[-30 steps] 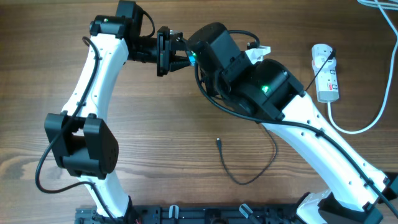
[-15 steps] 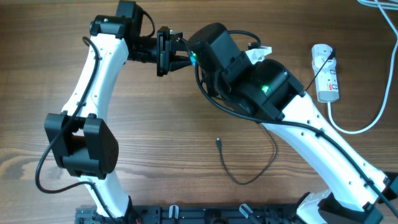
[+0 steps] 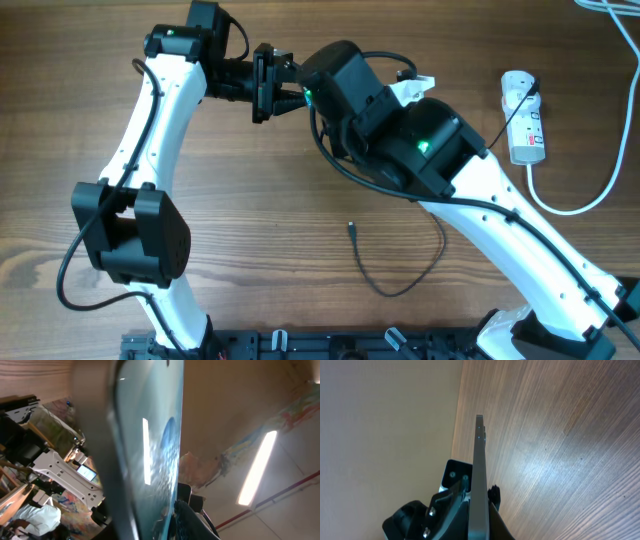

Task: Plug charger to phone and switch on socket

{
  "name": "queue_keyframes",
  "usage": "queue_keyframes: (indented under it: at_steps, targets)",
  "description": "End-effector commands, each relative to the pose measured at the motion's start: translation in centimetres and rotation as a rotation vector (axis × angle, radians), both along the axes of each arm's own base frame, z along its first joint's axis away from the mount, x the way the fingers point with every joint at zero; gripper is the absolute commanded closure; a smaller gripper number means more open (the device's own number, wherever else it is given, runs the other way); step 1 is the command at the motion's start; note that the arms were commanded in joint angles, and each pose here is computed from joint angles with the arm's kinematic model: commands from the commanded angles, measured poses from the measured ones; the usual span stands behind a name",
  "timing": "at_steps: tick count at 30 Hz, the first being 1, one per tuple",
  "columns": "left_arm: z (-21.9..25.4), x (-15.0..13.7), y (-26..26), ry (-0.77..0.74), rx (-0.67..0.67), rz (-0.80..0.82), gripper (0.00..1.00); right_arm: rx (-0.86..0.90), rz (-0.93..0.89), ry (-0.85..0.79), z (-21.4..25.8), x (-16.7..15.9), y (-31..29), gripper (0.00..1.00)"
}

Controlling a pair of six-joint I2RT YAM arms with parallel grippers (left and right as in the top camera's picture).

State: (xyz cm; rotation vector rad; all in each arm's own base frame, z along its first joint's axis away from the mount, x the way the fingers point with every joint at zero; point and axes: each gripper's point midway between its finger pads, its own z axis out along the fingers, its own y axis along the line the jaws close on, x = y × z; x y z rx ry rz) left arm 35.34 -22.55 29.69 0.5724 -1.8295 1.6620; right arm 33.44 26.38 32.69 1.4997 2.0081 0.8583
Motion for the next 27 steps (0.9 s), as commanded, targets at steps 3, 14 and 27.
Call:
queue_keyframes:
  at_steps: [3, 14, 27]
  targets:
    - [1.5, -0.6, 0.0, -0.052, 0.005, 0.0, 0.73, 0.017, -0.03, -0.046, 1.6, 0.1, -0.5, 0.96]
    - [1.5, -0.6, 0.0, -0.052, 0.005, 0.0, 0.91, 0.005, -0.018, -0.049, 1.6, 0.1, -0.5, 0.95]
    - [0.1, -0.3, 0.1, -0.071, 0.09, 0.013, 0.96, -0.206, 0.062, -0.147, 2.7, 0.7, -2.1, 0.04]
